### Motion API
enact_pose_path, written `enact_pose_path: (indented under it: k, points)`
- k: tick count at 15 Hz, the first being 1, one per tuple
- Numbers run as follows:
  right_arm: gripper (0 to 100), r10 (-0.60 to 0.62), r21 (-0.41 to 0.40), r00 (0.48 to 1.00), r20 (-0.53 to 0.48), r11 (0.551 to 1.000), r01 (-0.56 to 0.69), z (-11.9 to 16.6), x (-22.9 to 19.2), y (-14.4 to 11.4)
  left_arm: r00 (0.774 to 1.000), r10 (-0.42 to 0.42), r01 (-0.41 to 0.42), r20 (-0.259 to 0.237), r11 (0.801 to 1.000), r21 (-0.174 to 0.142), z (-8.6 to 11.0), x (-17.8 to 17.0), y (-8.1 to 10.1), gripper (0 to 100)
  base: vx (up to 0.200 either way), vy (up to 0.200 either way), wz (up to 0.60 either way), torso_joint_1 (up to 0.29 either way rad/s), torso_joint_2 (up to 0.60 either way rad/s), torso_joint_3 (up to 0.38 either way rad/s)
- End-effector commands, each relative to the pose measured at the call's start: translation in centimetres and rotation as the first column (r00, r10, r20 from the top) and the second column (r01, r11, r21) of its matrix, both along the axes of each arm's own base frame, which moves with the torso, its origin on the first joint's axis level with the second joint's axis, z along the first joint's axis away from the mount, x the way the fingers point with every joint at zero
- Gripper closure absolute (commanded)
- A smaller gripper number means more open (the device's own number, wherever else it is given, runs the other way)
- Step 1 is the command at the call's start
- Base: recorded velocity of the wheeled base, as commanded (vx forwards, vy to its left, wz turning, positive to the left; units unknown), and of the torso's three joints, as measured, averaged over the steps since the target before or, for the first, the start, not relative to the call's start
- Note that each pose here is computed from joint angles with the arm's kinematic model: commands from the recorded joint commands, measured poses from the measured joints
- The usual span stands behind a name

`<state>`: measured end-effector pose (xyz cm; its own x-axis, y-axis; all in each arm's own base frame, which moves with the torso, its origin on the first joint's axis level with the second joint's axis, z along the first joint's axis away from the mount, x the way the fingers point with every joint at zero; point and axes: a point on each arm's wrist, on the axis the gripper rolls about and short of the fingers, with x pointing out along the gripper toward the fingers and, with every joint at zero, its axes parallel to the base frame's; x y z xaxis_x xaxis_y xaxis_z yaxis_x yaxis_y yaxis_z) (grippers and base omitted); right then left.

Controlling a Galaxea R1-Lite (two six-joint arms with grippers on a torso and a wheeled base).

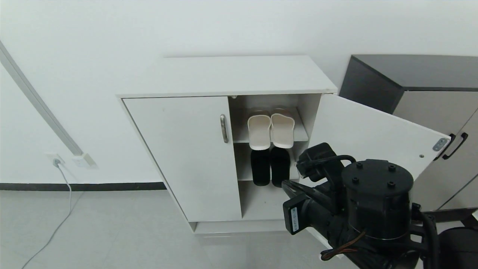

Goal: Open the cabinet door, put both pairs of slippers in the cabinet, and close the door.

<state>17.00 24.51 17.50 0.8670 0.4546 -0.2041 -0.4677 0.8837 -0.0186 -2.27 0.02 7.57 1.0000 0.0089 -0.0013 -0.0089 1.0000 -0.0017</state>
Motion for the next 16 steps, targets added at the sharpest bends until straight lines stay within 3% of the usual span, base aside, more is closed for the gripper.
enact_pose_path:
  k: [1, 16]
  points:
    - [100, -0.001, 0.001, 1.0, 0.001, 1.0, 0.001, 0.02, 0.01, -0.03, 1.0, 0.0, 0.0, 0.0, 1.0, -0.001, -0.02, 0.01, 0.0, 100, 0.0, 0.0, 0.0, 0.188, -0.5, -0.31]
    - [100, -0.001, -0.006, 1.0, -0.004, 1.0, 0.001, -0.19, -0.09, -0.2, 1.0, 0.0, 0.0, 0.001, 1.0, -0.001, 0.02, -0.01, 0.0, 100, 0.0, 0.0, 0.0, 0.231, -0.55, -0.317]
